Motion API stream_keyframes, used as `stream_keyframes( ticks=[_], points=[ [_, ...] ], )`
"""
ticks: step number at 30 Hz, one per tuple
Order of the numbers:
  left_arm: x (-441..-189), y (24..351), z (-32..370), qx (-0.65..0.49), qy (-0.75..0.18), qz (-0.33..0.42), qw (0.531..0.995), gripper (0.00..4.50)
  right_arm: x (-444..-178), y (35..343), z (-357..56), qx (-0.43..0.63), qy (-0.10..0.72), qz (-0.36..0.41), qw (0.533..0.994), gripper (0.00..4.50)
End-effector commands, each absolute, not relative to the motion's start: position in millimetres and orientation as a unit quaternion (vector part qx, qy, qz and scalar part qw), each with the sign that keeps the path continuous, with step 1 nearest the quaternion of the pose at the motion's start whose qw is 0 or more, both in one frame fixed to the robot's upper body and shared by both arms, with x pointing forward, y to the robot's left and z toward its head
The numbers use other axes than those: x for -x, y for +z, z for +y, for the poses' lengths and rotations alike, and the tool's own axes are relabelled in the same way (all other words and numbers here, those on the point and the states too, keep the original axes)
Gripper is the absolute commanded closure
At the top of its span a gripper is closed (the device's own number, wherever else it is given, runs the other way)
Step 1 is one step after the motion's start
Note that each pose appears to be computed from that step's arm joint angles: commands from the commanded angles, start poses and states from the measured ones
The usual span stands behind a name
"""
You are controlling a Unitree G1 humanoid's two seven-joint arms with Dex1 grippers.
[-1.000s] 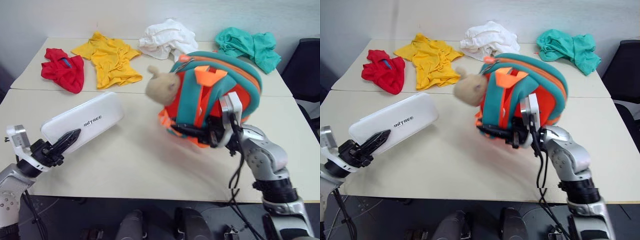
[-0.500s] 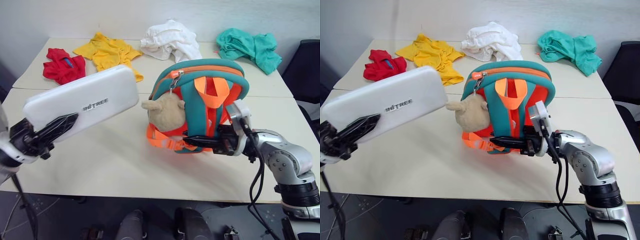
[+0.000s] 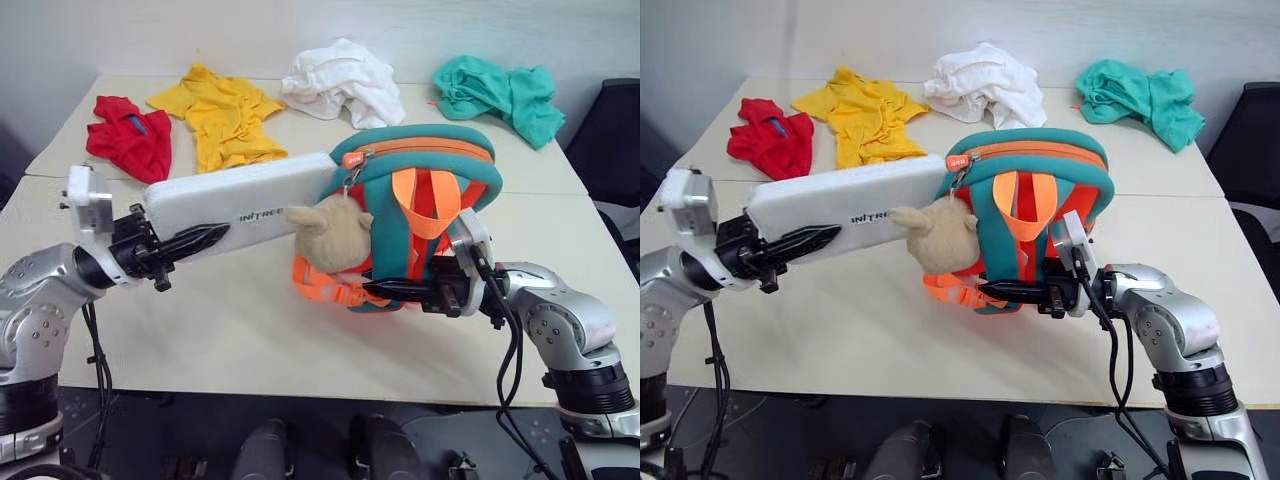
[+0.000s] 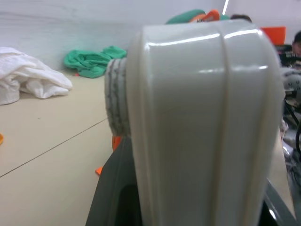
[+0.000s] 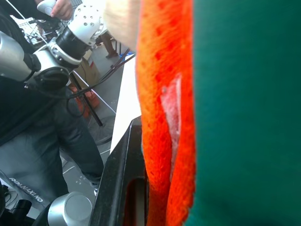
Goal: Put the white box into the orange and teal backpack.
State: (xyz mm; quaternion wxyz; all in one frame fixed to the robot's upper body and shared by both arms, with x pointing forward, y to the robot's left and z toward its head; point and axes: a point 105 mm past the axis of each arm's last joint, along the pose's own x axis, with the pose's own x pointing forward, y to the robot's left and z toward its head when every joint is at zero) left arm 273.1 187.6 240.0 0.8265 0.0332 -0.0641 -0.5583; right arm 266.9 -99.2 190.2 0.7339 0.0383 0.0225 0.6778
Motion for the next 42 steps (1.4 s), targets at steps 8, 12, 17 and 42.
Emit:
stream_keyframes(
  ticks=[8,12,17,42],
  points=[
    [-319.0,237.9,130.7,-0.137,-0.612,-0.046,0.778,3.27,-268.5,198.0,-95.7,-0.021,0.684,-0.001,0.729,3.96],
    [-347.4,245.1,99.9,-0.161,-0.601,-0.043,0.782,3.27,-267.8,196.8,-95.8,-0.016,0.688,0.004,0.726,3.96],
    [-362.4,248.3,59.2,-0.171,-0.623,-0.058,0.761,3.27,-268.2,196.1,-97.3,-0.012,0.685,0.007,0.728,3.96],
    [-317.2,250.3,150.4,-0.193,-0.645,-0.058,0.737,0.01,-281.5,197.5,-105.1,-0.02,0.647,-0.008,0.762,3.96]
  ],
)
